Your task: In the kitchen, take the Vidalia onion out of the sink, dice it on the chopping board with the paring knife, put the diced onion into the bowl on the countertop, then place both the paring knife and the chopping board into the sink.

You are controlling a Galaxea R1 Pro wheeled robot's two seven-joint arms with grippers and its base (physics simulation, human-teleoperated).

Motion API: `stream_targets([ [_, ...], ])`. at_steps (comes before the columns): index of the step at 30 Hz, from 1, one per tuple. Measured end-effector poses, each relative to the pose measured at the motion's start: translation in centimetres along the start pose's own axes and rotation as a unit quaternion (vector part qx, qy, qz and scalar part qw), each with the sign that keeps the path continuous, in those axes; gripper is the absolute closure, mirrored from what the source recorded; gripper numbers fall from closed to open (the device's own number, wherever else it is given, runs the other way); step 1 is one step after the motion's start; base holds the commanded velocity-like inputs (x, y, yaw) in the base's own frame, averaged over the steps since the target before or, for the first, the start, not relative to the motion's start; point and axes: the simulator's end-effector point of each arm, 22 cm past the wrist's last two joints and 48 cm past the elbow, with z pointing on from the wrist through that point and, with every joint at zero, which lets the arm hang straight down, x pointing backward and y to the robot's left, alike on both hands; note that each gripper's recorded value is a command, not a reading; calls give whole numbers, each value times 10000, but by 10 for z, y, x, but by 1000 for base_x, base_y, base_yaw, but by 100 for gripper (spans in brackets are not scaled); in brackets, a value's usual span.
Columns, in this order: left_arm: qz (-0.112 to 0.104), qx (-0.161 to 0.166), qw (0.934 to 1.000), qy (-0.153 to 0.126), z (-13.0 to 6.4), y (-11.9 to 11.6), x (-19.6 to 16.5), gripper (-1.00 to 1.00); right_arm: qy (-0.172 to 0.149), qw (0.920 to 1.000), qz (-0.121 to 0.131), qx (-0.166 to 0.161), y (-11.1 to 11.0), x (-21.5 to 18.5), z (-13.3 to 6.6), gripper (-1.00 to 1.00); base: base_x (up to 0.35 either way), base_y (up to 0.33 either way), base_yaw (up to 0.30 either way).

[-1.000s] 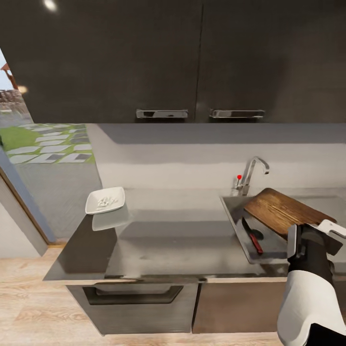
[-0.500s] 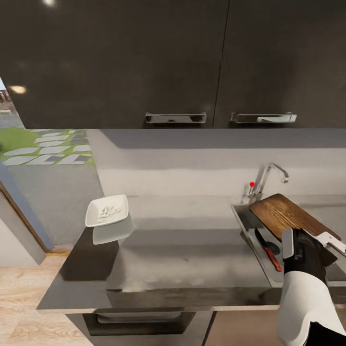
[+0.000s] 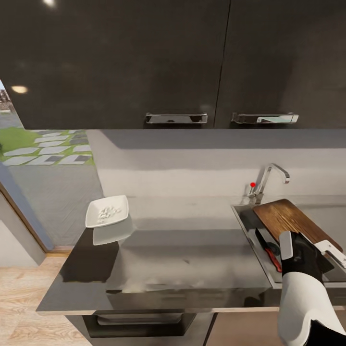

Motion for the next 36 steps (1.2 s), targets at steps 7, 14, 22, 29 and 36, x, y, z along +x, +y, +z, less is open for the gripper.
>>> stream_targets([
  [7, 1, 0, 10000, 5, 0, 0, 0, -100, 98, 9999, 38, 90, -7, 6, 5, 100, 0, 0, 0],
  [14, 0, 0, 10000, 4, 0, 0, 0, -100, 429, 9990, 119, 30, -3, 28, 5, 100, 0, 0, 0],
  [22, 1, 2, 10000, 6, 0, 0, 0, -100, 590, 9982, -11, 45, -3, 46, 6, 100, 0, -152, 0],
  [29, 0, 1, 10000, 2, 0, 0, 0, -100, 766, 9969, -128, 87, -5, 66, 8, 100, 0, -199, 0],
  [36, 1, 0, 10000, 3, 0, 0, 0, -100, 955, 9954, 29, 66, -3, 80, 7, 100, 0, -11, 0],
])
